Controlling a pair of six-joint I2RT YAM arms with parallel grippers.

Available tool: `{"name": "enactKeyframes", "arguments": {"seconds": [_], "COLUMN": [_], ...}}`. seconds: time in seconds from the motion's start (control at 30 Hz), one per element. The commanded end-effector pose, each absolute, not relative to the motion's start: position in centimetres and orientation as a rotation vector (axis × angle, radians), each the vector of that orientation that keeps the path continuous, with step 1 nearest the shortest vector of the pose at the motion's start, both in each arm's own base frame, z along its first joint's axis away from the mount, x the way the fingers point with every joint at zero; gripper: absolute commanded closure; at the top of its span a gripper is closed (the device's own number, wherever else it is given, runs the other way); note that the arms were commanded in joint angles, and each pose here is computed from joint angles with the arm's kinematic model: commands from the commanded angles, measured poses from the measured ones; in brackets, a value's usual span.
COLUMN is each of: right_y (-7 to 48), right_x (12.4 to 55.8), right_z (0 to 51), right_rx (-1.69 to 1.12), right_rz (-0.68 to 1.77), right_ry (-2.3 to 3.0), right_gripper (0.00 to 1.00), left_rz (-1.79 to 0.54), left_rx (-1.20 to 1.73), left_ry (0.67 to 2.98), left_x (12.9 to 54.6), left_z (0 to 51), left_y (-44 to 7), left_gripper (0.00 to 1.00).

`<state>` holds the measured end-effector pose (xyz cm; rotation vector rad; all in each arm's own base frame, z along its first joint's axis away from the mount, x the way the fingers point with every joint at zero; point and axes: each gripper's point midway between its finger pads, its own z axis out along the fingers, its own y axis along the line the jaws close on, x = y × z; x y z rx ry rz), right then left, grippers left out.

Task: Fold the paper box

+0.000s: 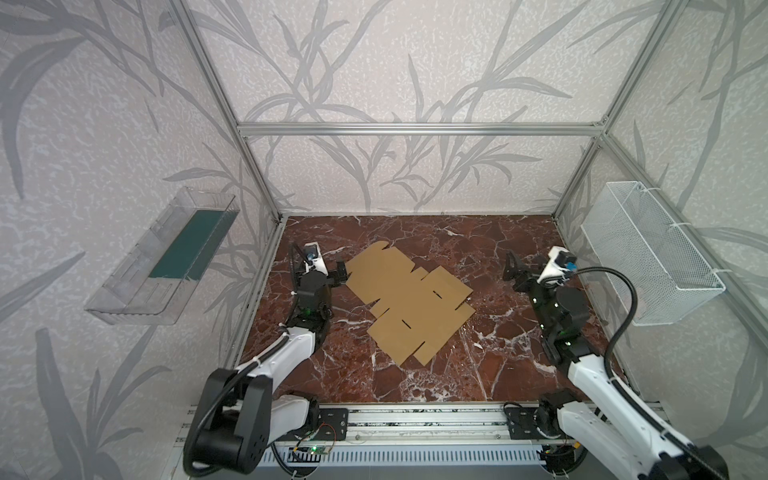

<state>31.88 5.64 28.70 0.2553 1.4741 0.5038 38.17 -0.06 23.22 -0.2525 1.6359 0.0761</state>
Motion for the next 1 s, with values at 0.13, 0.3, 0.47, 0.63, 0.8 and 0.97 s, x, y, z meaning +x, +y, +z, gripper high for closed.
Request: {"name": "enactKeyframes", "arguments": {"seconds": [0.13,0.3,0.47,0.63,0.8,0.97], "right_y": [12.8,15.8,17.4,18.9,20.9,21.9], "right_x": [27.0,22.3,19.5,19.0,19.8,21.2], "right_z": [21.3,16.3,12.1,8.8,7.4,6.9], "right_rx": [0.373,0.374,0.460,0.509,0.479,0.474], "right_rz": [1.064,1.004,1.005,1.009,1.017,1.010], "right_ry": [1.883,2.154,2.300,2.380,2.411,2.392], "right_gripper": [0.01,0.00,0.11,0.19,0.23,0.33], "left_rz": [-0.452,-0.602,-0.624,-0.475,-0.436,-0.385], "left_rx": [-0.437,-0.383,-0.393,-0.388,-0.405,-0.418], "left_ry": [1.650,1.741,1.804,2.082,2.103,2.088], "left_x": [36.1,34.3,32.0,31.2,31.0,30.8], "left_z": [28.4,29.4,28.9,25.6,24.4,24.5], "left_y": [-3.1,-5.5,-5.7,-5.1,-4.7,-3.9], "left_gripper": [0.01,0.01,0.01,0.01,0.01,0.01]}}
